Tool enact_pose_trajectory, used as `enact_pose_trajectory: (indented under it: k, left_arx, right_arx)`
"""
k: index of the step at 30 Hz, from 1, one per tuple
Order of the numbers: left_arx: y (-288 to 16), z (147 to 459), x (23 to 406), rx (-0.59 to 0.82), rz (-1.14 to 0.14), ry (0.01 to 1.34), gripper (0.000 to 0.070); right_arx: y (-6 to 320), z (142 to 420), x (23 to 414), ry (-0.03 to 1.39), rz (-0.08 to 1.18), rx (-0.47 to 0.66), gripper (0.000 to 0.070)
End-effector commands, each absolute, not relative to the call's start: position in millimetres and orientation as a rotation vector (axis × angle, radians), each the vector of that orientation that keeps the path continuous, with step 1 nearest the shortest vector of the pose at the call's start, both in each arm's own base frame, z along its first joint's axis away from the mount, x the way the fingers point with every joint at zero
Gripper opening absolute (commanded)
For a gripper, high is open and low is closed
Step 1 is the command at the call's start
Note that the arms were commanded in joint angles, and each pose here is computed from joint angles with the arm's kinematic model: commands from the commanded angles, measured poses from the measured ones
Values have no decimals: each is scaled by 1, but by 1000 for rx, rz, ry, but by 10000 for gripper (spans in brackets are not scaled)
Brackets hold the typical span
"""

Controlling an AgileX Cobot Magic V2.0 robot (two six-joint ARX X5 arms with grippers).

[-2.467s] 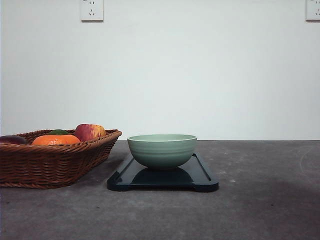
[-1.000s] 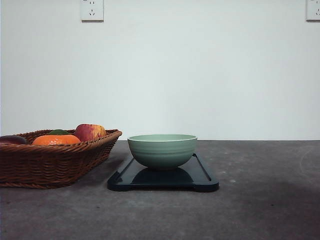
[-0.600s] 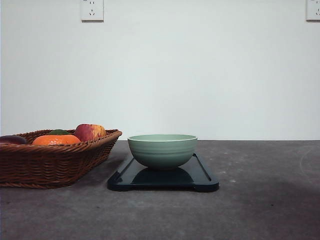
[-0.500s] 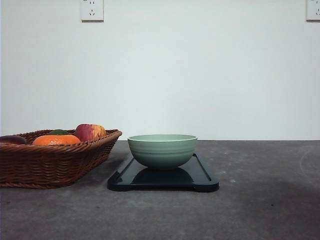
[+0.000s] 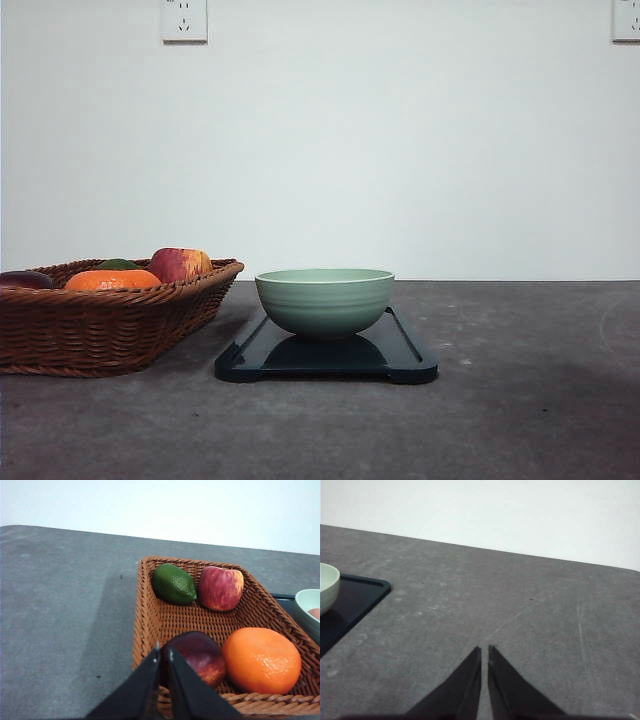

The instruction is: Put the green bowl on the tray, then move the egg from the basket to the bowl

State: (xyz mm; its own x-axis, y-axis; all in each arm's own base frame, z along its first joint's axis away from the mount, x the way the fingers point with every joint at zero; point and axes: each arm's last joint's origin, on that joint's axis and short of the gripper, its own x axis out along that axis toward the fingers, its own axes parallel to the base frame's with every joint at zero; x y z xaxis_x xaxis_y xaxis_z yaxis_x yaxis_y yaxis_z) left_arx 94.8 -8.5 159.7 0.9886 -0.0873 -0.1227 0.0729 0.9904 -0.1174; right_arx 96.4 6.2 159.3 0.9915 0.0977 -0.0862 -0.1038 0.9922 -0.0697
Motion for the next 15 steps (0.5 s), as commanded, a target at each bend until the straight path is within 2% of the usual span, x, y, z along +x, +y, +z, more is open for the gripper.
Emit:
enact_pose_trajectory:
  k: [1, 15]
  left_arx:
    - [-9, 155, 96, -100, -82, 132, 19]
    - [-9, 155, 96, -100, -82, 132, 19]
  right_arx:
    - [6, 159, 97, 77, 99, -65, 17]
    - [6, 159, 97, 77, 99, -65, 17]
